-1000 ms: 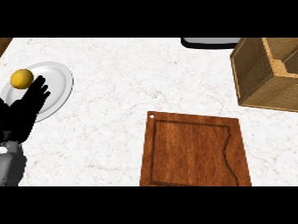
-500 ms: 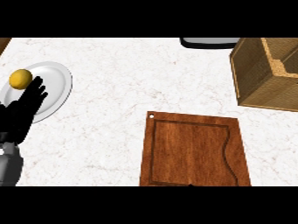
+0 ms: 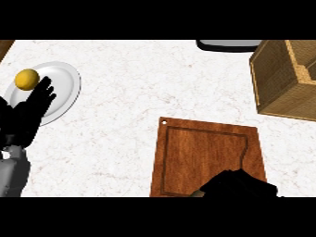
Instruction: Pick the squash from the cutting board and place it in the basket
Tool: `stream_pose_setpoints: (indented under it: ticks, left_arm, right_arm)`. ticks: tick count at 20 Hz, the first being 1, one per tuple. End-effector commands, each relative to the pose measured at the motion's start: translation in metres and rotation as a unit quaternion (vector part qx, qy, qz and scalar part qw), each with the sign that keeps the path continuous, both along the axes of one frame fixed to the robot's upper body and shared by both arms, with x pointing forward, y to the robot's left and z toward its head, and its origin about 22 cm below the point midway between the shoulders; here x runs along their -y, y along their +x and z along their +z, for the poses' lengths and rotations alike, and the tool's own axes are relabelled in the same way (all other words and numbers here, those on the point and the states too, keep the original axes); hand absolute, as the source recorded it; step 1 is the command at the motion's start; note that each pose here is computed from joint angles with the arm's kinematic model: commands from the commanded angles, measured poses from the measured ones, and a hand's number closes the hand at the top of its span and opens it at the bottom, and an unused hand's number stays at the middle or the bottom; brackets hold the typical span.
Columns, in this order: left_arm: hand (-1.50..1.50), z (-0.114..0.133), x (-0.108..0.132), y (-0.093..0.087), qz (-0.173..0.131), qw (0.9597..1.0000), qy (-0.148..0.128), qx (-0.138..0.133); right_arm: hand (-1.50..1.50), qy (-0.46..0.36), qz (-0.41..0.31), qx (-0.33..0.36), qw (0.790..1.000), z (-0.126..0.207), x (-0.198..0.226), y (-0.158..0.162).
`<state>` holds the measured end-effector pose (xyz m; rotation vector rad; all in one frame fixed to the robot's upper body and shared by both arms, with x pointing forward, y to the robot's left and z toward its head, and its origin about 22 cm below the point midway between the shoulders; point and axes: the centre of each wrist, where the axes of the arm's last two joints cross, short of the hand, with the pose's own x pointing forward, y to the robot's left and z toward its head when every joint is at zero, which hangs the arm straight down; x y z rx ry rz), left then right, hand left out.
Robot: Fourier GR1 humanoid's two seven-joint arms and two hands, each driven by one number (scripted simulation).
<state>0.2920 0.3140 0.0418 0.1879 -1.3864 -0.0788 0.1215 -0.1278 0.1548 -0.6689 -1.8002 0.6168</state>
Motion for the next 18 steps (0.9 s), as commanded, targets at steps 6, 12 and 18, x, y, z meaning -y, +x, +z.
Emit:
stream_pose_setpoints:
  ticks: [6,12,18]
  left_arm:
    - [0.00,0.005,-0.002,0.007,0.000,0.9999,0.006,0.013]
    - [0.00,0.006,-0.019,0.004,-0.005,1.0000,-0.002,-0.001]
    - [0.00,0.011,0.004,0.008,0.004,1.0000,-0.001,0.002]
  right_arm:
    - [1.50,0.003,-0.110,0.053,0.992,0.076,0.025,0.035]
    - [1.50,0.023,-0.163,0.044,0.985,0.109,0.066,0.110]
    - [1.50,0.018,-0.155,0.037,0.987,0.106,0.132,0.159]
